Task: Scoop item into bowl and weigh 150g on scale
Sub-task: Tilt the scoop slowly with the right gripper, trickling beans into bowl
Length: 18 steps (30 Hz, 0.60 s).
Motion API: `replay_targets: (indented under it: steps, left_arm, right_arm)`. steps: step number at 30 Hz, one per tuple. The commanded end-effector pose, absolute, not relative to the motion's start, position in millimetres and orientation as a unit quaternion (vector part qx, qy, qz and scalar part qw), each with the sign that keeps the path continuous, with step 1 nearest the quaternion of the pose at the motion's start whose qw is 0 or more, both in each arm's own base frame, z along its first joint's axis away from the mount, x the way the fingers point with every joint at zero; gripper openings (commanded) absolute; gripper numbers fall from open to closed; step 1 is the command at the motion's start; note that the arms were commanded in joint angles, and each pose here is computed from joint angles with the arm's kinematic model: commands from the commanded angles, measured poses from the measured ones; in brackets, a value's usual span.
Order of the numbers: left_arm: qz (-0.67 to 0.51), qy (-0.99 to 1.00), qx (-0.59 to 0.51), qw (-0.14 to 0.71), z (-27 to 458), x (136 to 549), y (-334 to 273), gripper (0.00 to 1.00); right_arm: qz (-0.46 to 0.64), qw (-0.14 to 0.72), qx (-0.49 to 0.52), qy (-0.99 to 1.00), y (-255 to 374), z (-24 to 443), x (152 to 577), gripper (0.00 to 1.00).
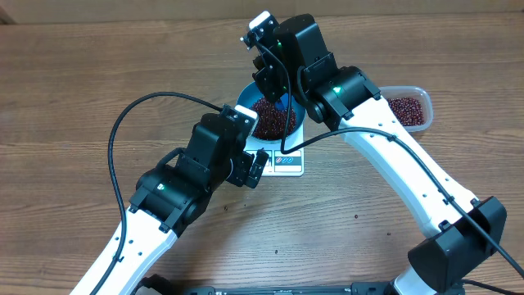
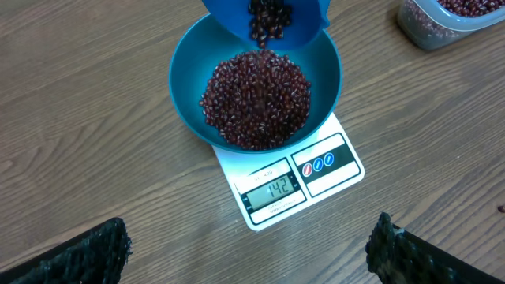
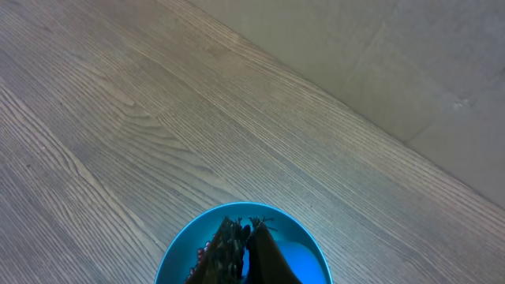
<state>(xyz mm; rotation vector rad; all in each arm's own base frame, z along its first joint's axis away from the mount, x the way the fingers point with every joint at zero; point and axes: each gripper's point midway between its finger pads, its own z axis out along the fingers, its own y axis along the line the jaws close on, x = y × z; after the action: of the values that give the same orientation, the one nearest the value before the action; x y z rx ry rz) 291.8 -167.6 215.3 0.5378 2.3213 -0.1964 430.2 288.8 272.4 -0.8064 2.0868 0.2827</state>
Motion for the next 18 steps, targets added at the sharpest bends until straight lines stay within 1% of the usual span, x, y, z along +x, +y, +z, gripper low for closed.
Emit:
replay_targets:
  steps: [1,18]
  left_arm:
    - [-0.072,0.906,0.205,0.363,211.0,293.1,-166.5,1.00]
    - [-0.072,0.906,0.205,0.363,211.0,293.1,-166.5,1.00]
  right_arm:
    - [0.115,0.462,-0.319,0.819,287.8,305.4,428.5,0.04]
    - [0.099,0.466,-0.311,0.823,282.6,305.4,432.0,0.04]
